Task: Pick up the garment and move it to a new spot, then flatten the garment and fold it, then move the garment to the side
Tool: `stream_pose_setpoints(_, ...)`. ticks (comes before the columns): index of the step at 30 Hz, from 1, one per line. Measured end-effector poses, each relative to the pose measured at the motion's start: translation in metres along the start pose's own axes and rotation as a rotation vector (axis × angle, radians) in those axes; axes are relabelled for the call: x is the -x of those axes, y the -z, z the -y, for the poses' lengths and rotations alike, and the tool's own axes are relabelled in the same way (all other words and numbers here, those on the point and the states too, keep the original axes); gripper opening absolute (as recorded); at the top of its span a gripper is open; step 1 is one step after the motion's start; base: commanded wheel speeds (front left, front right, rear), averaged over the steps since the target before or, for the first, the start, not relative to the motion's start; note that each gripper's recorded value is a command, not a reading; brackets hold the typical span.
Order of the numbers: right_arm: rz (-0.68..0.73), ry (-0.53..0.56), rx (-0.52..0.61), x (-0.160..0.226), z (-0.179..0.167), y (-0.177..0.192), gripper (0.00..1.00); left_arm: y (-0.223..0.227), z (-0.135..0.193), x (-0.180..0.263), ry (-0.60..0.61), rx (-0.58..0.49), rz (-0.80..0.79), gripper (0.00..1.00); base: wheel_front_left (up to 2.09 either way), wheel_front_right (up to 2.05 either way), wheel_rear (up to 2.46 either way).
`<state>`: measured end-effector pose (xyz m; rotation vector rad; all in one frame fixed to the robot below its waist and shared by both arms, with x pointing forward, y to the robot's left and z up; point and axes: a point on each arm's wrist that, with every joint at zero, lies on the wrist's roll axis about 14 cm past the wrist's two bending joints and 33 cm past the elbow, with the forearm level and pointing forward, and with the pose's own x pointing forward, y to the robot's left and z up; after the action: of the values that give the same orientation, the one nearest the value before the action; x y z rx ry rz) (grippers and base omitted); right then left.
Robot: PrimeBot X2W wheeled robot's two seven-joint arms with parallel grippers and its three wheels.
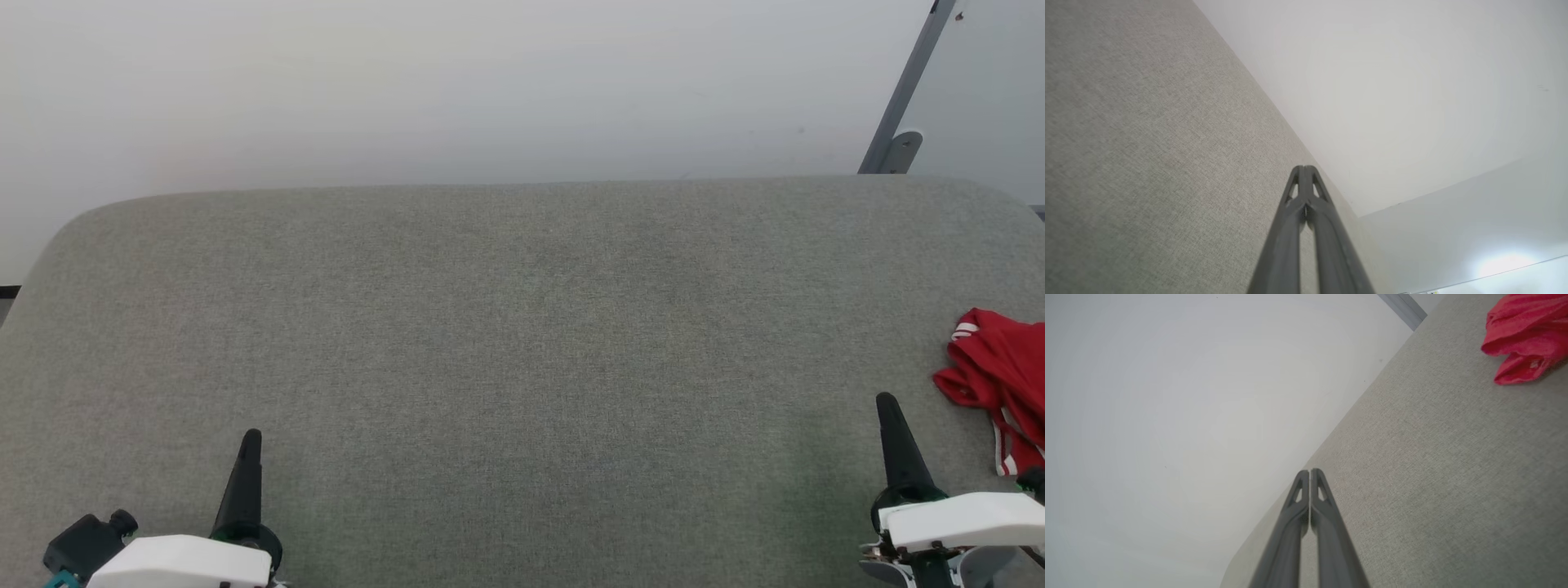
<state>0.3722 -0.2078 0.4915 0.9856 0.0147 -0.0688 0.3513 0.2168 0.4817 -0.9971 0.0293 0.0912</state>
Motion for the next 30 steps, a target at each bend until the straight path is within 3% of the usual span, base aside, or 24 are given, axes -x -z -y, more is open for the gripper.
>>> stream_pose_setpoints(30,-0.022,-0.009,-0.288,-0.007,-0.005,0.001,0.00,0.001,0.012,-0.016,0.020,0.283,-0.018,0.00,0.00,0.00,0.00)
